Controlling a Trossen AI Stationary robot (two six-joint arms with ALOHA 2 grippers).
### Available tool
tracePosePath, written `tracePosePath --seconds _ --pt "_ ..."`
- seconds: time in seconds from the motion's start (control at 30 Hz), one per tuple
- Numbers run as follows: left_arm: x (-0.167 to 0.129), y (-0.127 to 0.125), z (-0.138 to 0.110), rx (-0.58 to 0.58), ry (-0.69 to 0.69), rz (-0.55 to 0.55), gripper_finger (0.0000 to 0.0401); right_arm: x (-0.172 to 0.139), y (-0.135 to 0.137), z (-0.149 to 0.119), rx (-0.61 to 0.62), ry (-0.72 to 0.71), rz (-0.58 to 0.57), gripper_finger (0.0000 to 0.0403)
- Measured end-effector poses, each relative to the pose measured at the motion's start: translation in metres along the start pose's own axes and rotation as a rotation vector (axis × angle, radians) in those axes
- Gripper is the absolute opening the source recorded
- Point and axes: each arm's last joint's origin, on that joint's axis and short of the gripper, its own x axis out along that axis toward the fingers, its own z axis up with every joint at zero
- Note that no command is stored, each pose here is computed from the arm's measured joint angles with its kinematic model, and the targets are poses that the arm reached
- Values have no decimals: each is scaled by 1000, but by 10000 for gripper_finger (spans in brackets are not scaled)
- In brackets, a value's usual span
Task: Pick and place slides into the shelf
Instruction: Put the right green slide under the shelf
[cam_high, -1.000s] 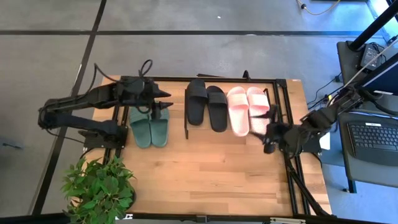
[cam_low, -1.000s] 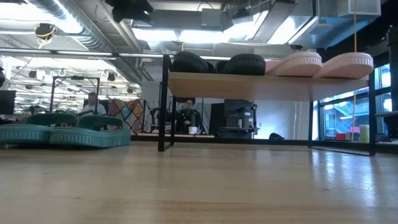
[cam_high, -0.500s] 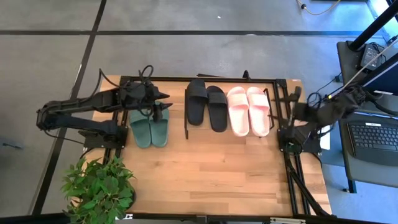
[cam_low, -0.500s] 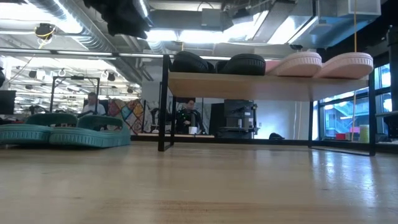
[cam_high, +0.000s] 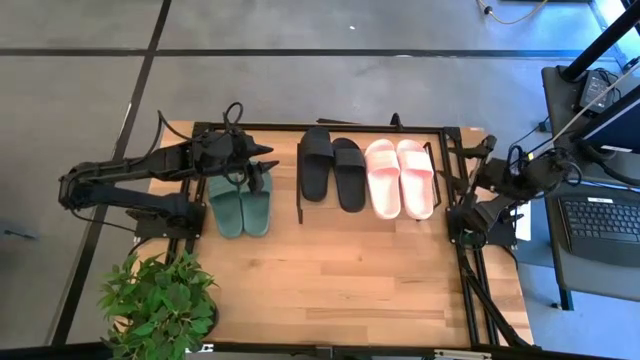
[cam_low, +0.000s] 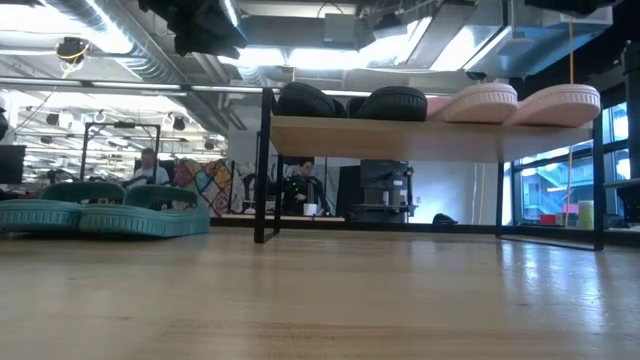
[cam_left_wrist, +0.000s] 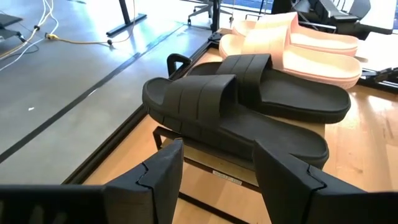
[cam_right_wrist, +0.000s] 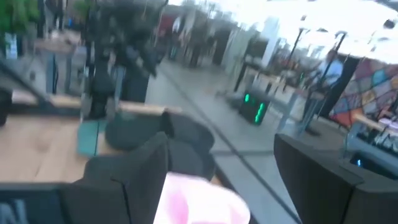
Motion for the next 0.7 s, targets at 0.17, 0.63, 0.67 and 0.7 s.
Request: tracePosePath --seconds 0.17,0.63,0.67,0.7 --pt "0 0 0 2 0 0 185 -12 -15 -10 52 -111 -40 287" --pt "1 1 0 3 -8 50 185 -17 -22 -21 39 -109 -138 287" --pt "1 1 0 3 -7 57 185 -16 -21 -22 44 -105 -136 287" --pt "2 2 0 4 -5 64 185 -15 -19 -24 41 -101 -133 287"
